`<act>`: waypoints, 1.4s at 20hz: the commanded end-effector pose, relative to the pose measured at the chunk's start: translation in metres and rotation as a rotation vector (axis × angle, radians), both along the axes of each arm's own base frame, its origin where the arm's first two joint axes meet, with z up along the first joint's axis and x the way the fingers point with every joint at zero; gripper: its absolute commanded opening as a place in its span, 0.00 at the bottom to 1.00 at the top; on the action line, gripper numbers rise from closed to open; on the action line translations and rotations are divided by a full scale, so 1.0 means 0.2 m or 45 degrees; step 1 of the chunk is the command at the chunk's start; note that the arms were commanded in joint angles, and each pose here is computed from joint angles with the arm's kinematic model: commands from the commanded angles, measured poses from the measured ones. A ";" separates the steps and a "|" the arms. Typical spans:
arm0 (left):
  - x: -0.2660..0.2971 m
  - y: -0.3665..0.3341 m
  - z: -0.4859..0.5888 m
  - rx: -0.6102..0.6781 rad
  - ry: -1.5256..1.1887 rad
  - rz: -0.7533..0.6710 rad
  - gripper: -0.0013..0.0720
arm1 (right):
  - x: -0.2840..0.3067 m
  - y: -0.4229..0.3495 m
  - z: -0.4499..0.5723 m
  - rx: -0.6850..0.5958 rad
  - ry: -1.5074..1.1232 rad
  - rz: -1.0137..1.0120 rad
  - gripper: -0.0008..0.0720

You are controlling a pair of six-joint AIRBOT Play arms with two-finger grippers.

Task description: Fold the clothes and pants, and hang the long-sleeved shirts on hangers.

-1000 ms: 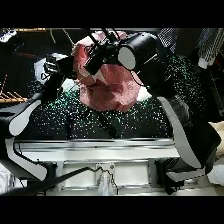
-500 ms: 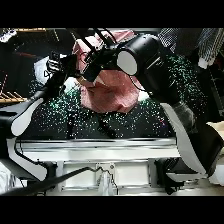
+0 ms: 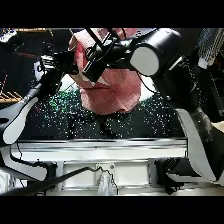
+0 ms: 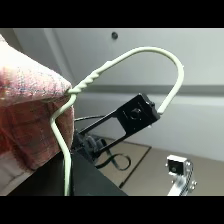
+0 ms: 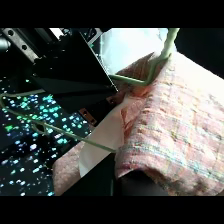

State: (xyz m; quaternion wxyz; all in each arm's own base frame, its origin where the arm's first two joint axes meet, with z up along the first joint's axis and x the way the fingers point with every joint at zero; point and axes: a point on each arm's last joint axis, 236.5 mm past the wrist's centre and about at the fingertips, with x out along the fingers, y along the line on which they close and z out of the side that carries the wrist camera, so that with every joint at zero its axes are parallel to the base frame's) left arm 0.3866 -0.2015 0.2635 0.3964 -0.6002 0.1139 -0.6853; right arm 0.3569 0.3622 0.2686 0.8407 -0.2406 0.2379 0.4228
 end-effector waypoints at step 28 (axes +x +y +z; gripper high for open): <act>-0.07 -0.09 -0.02 0.068 -0.063 -0.032 0.03 | 0.44 -0.67 0.09 -0.456 -0.557 0.189 0.91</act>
